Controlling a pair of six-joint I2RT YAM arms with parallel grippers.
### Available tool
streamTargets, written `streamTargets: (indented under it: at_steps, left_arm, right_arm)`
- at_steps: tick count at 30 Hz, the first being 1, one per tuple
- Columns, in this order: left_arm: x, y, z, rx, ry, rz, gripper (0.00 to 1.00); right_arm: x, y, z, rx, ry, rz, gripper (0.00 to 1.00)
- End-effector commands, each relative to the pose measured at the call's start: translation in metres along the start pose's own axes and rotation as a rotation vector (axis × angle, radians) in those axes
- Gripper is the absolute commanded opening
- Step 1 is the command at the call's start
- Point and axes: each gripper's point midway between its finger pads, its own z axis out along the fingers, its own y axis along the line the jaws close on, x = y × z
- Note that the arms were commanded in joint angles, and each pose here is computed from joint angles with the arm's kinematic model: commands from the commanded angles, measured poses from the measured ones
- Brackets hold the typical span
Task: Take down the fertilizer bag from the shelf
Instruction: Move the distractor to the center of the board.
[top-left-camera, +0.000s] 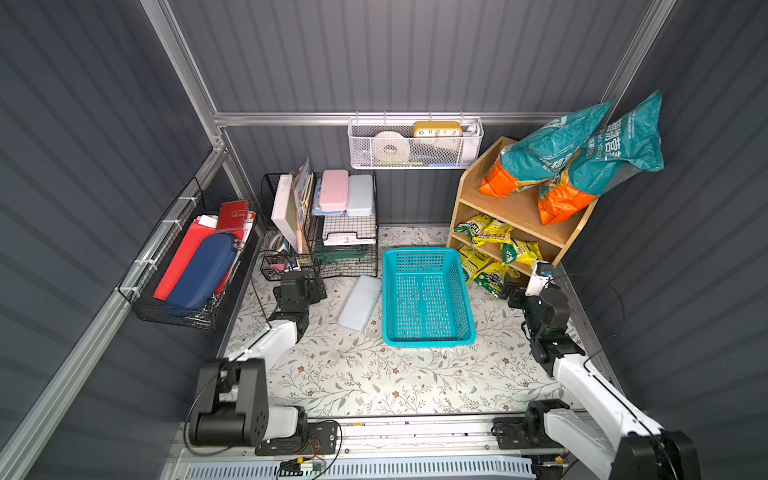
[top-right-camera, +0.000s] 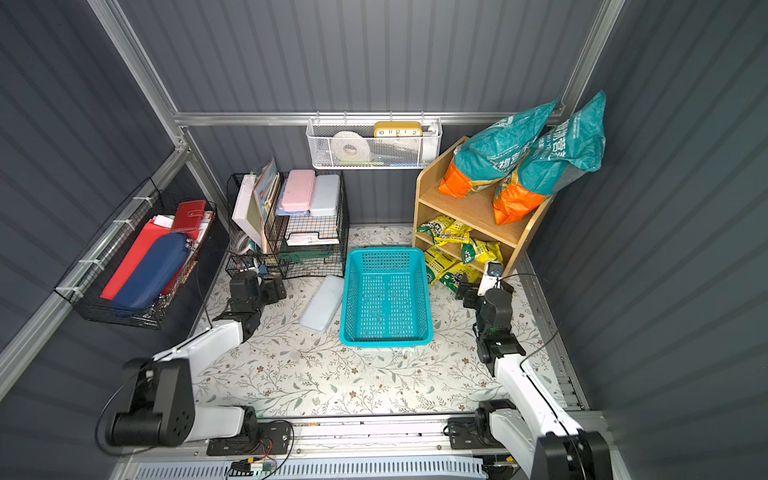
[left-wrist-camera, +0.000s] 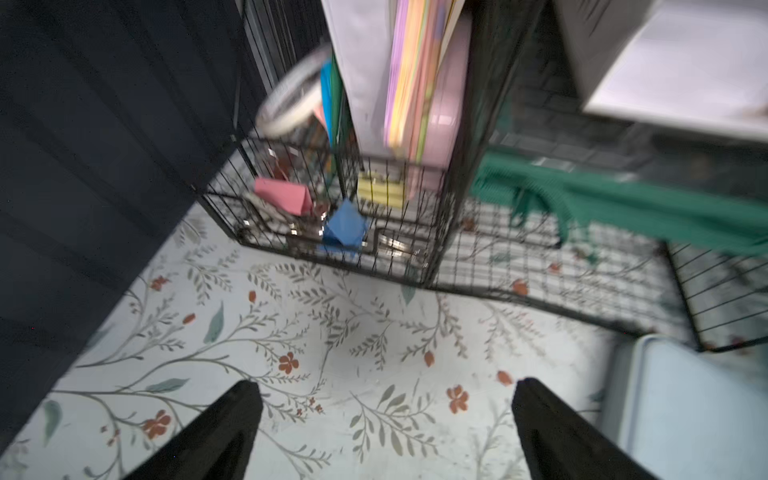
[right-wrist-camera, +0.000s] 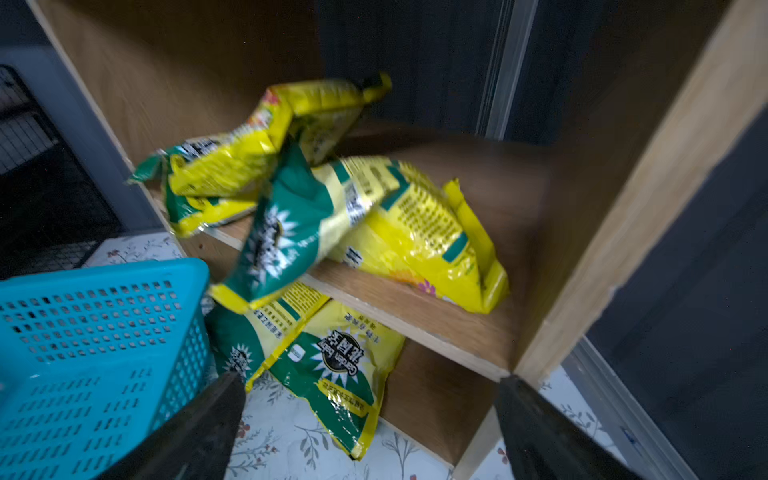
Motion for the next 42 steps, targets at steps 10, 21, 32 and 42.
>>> streamTargets:
  at_steps: [10, 21, 32, 42]
  left_arm:
    - [0.070, -0.101, -0.075, 0.406, 0.482, -0.062, 0.87]
    - [0.120, -0.135, -0.028, 0.222, 0.673, 0.271, 0.80]
    - [0.128, -0.147, 0.003, 0.210, 0.704, 0.363, 0.99]
    - [0.172, -0.140, 0.020, 0.161, 0.808, 0.376, 0.99]
  right_arm:
    - [-0.017, 0.060, -0.033, -0.078, 0.235, 0.542, 0.99]
    - [-0.060, 0.111, -0.054, -0.367, 0.318, 0.447, 0.91]
    - [-0.067, 0.108, -0.063, -0.391, 0.277, 0.485, 0.93]
    - [-0.067, 0.110, -0.065, -0.403, 0.275, 0.480, 0.96]
